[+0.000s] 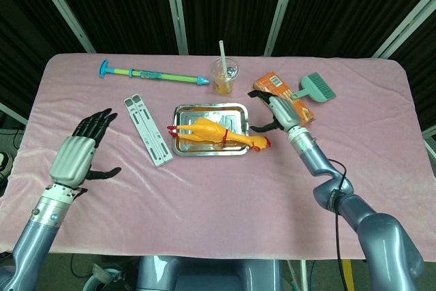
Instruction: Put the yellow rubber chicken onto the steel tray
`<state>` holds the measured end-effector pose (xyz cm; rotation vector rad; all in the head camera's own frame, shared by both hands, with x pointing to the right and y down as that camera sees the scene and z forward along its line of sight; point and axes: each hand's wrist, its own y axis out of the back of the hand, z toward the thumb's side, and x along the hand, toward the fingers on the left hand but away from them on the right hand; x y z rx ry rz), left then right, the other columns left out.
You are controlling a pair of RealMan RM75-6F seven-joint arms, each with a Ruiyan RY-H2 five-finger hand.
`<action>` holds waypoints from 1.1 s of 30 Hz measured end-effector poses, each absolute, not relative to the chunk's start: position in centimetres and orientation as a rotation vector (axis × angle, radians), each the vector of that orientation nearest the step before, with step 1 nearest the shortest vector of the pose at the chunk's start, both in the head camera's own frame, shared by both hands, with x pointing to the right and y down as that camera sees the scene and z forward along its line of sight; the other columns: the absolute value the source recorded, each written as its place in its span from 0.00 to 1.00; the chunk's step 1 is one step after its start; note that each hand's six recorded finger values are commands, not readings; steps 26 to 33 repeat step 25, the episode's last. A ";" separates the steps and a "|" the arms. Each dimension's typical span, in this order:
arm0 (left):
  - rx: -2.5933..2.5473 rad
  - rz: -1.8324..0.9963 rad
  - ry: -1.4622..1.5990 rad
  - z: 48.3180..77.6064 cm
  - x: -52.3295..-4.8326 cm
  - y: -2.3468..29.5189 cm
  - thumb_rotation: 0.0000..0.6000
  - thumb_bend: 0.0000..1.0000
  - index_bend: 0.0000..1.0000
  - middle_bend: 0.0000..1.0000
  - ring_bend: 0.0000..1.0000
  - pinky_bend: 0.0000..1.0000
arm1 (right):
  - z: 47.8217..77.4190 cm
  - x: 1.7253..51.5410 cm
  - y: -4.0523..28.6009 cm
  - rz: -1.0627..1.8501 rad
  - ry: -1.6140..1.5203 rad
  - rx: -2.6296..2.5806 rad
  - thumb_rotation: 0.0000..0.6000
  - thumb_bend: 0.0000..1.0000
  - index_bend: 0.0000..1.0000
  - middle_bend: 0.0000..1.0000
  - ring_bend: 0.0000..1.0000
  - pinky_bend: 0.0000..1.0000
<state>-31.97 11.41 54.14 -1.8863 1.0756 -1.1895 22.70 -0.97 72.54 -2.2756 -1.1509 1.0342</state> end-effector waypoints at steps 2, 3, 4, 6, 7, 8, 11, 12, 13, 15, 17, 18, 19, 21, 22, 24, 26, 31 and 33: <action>-1.838 -1.225 1.089 54.1 -33.4 11.5 1.00 0.03 0.00 0.00 0.00 0.08 | 71.5 25.1 -1.2 1.042 -1.182 -2.195 1.00 0.31 0.35 0.34 0.30 0.30; -1.817 -1.242 1.093 54.1 -34.0 11.5 1.00 0.03 0.00 0.00 0.00 0.08 | 71.3 25.7 -1.2 1.045 -1.189 -2.175 1.00 0.31 0.35 0.35 0.30 0.30; -1.795 -1.258 1.098 54.1 -34.7 11.6 1.00 0.04 0.00 0.00 0.00 0.08 | 70.9 26.6 -1.1 1.051 -1.198 -2.144 1.00 0.31 0.35 0.35 0.30 0.30; -1.742 -1.295 1.105 54.1 -36.2 11.8 1.00 0.04 0.00 0.00 0.00 0.08 | 69.9 28.8 -0.7 1.071 -1.212 -2.071 1.00 0.31 0.35 0.35 0.30 0.30; -1.720 -1.309 1.108 54.1 -36.9 11.8 1.00 0.04 0.00 0.00 0.00 0.08 | 69.5 29.7 -0.5 1.082 -1.214 -2.040 1.00 0.31 0.35 0.35 0.30 0.30; -1.693 -1.325 1.110 54.0 -37.7 12.0 1.00 0.04 0.00 0.00 0.00 0.08 | 68.9 31.0 0.0 1.098 -1.212 -1.998 1.00 0.31 0.35 0.35 0.30 0.30; -1.638 -1.354 1.109 53.9 -39.3 12.6 1.00 0.04 0.01 0.00 0.00 0.08 | 67.6 33.9 1.7 1.147 -1.192 -1.903 1.00 0.31 0.33 0.34 0.26 0.27; -1.633 -1.360 1.106 53.8 -39.7 12.9 1.00 0.04 0.01 0.00 0.00 0.07 | 67.1 34.7 2.3 1.162 -1.184 -1.878 1.00 0.31 0.32 0.34 0.25 0.27; -1.631 -1.365 1.104 53.8 -40.0 13.2 1.00 0.04 0.01 0.00 0.00 0.07 | 66.7 35.4 2.9 1.176 -1.179 -1.858 1.00 0.31 0.30 0.33 0.23 0.25; -1.634 -1.374 1.102 53.8 -40.5 13.9 1.00 0.04 0.01 0.00 0.00 0.06 | 65.8 36.9 4.5 1.202 -1.175 -1.820 1.00 0.31 0.26 0.31 0.20 0.23; -1.639 -1.381 1.095 53.8 -41.0 14.6 1.00 0.04 0.02 0.00 0.00 0.06 | 64.8 38.2 6.2 1.229 -1.172 -1.791 1.00 0.31 0.22 0.28 0.18 0.22; -1.641 -1.382 1.090 53.7 -41.1 14.9 1.00 0.04 0.02 0.00 0.00 0.06 | 64.4 38.7 7.0 1.241 -1.171 -1.779 1.00 0.31 0.21 0.27 0.17 0.21; -1.643 -1.382 1.087 53.7 -41.2 15.1 1.00 0.04 0.02 0.00 0.00 0.05 | 64.0 39.1 7.8 1.255 -1.170 -1.769 1.00 0.31 0.20 0.26 0.16 0.20; -1.641 -1.380 1.081 53.7 -41.5 15.7 1.00 0.04 0.02 0.00 0.00 0.05 | 63.1 40.1 9.6 1.288 -1.170 -1.750 1.00 0.31 0.18 0.25 0.15 0.20; -1.638 -1.379 1.078 53.6 -41.6 15.9 1.00 0.04 0.02 0.00 0.00 0.05 | 62.8 40.5 10.5 1.302 -1.170 -1.743 1.00 0.31 0.17 0.25 0.15 0.19; -1.623 -1.376 1.068 53.6 -41.9 16.5 1.00 0.04 0.02 0.00 0.00 0.04 | 62.0 41.2 12.4 1.330 -1.172 -1.724 1.00 0.31 0.17 0.24 0.15 0.19; -1.616 -1.373 1.067 53.6 -42.0 16.8 1.00 0.04 0.02 0.00 0.00 0.04 | 61.6 41.5 13.2 1.337 -1.176 -1.712 1.00 0.31 0.17 0.24 0.15 0.19; -1.616 -1.373 1.067 53.6 -42.0 16.8 1.00 0.04 0.02 0.00 0.00 0.04 | 61.6 41.5 13.2 1.337 -1.176 -1.712 1.00 0.31 0.17 0.24 0.15 0.19; -1.616 -1.373 1.067 53.6 -42.0 16.8 1.00 0.04 0.02 0.00 0.00 0.04 | 61.6 41.5 13.2 1.337 -1.176 -1.712 1.00 0.31 0.17 0.24 0.15 0.19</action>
